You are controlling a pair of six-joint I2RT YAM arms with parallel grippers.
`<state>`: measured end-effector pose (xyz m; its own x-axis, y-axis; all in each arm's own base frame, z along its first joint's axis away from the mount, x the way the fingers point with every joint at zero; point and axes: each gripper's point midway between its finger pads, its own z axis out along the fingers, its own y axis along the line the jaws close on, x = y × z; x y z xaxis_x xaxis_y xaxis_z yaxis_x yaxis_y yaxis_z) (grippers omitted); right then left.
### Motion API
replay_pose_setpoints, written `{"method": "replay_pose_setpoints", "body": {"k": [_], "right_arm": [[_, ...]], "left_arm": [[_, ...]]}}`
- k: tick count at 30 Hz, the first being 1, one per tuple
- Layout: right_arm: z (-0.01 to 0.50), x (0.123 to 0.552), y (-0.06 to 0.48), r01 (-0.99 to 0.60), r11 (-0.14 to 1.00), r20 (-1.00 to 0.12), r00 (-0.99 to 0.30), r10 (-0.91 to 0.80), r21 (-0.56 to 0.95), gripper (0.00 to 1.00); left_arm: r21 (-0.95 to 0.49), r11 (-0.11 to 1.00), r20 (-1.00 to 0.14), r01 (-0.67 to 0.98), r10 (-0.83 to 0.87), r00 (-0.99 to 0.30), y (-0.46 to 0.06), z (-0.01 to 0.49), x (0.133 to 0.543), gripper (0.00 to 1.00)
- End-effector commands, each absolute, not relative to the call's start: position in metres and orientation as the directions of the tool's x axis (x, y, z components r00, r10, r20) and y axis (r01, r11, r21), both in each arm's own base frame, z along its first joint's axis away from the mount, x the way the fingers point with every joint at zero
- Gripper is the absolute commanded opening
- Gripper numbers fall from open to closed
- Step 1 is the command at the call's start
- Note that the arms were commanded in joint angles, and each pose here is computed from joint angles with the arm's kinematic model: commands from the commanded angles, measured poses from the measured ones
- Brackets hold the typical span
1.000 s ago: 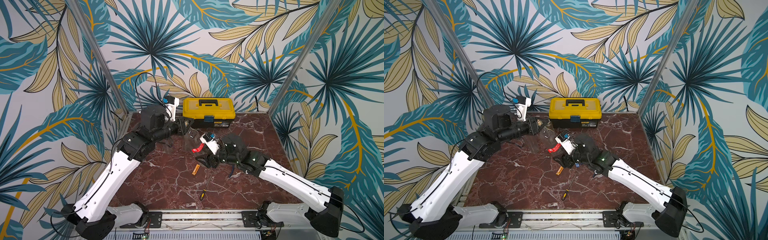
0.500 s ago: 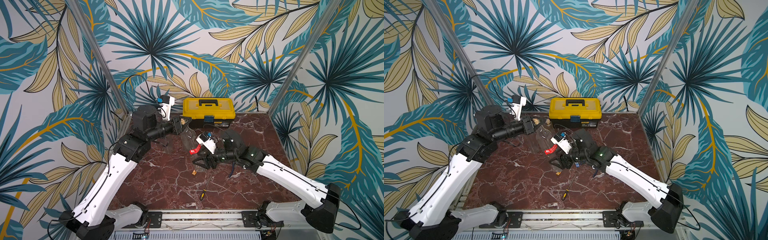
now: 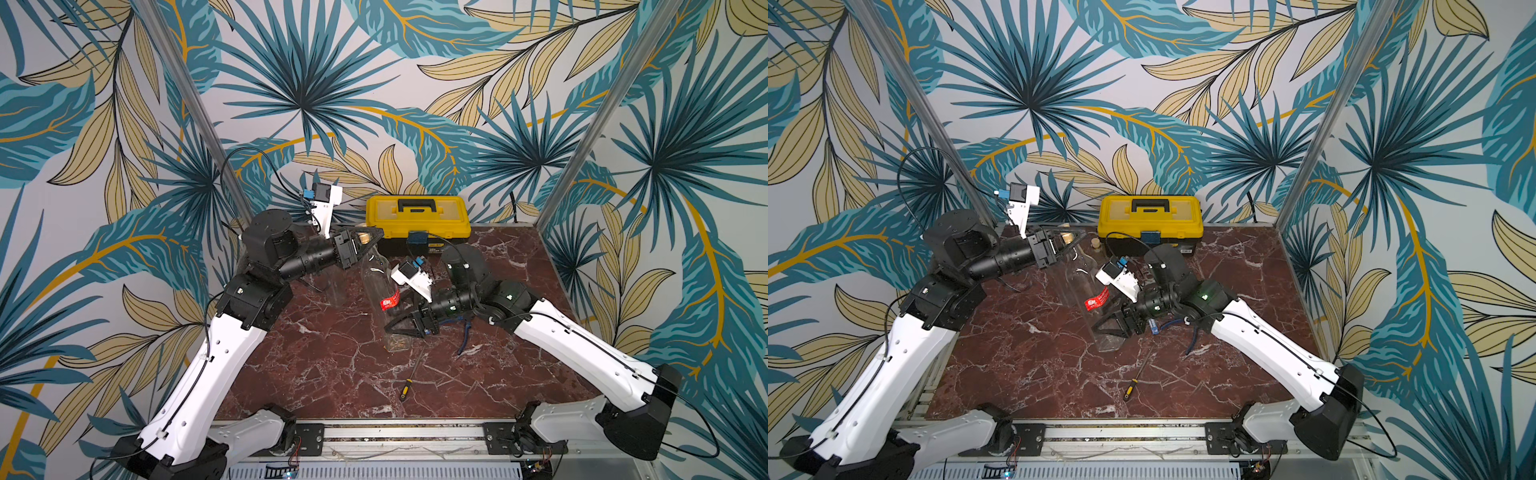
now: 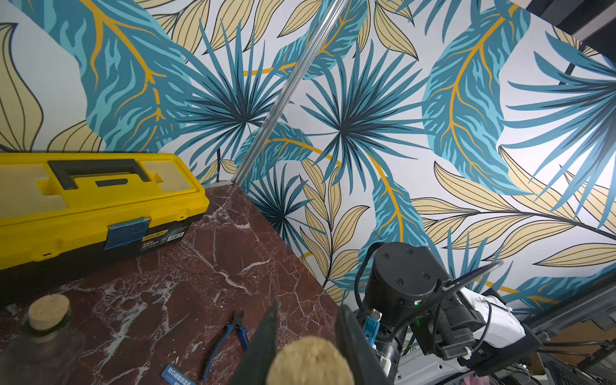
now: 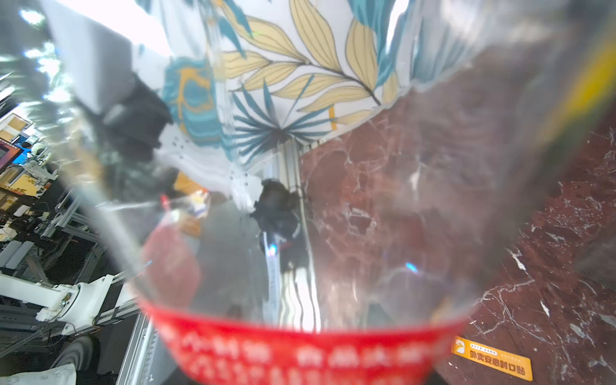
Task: Remove the label from the bottle
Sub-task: Pick up the bottle from the center of the board.
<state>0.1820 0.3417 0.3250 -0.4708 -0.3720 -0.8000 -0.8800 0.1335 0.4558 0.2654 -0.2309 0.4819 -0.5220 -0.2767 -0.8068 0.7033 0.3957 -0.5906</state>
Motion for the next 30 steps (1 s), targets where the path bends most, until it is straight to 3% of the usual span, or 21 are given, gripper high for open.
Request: {"method": "replay_pose_setpoints", "body": {"k": [1, 4, 6, 8, 10, 13, 18, 30], "right_arm": [[0.339, 0.179, 0.348, -0.873, 0.065, -0.808, -0.473, -0.352, 0.483, 0.00], [0.337, 0.183, 0.349, -0.871, 0.076, -0.805, -0.479, -0.350, 0.485, 0.00], [0.336, 0.187, 0.349, -0.869, 0.089, -0.803, -0.485, -0.346, 0.486, 0.03], [0.333, 0.192, 0.349, -0.867, 0.110, -0.799, -0.492, -0.345, 0.486, 0.20], [0.327, 0.197, 0.349, -0.864, 0.142, -0.791, -0.500, -0.351, 0.483, 0.44], [0.314, 0.201, 0.347, -0.854, 0.182, -0.766, -0.519, -0.379, 0.488, 0.70], [0.294, 0.207, 0.338, -0.842, 0.272, -0.732, -0.540, -0.415, 0.466, 0.99], [0.255, 0.227, 0.326, -0.776, 0.447, -0.661, -0.622, -0.421, 0.445, 0.99]], "left_arm": [[-0.583, 0.238, -0.812, 0.777, -0.188, -0.552, -0.247, 0.486, 0.229, 0.19], [-0.589, 0.241, -0.808, 0.771, -0.187, -0.559, -0.246, 0.484, 0.231, 0.01], [-0.592, 0.246, -0.806, 0.768, -0.188, -0.561, -0.246, 0.482, 0.232, 0.00], [-0.596, 0.258, -0.803, 0.761, -0.195, -0.563, -0.244, 0.479, 0.234, 0.00], [-0.599, 0.286, -0.801, 0.748, -0.212, -0.561, -0.240, 0.475, 0.238, 0.00], [-0.623, 0.356, -0.782, 0.697, -0.246, -0.573, -0.230, 0.461, 0.251, 0.00], [-0.632, 0.494, -0.766, 0.597, -0.280, -0.579, -0.213, 0.434, 0.266, 0.00], [-0.633, 0.746, -0.681, 0.209, -0.408, -0.608, -0.157, 0.329, 0.289, 0.00]]}}
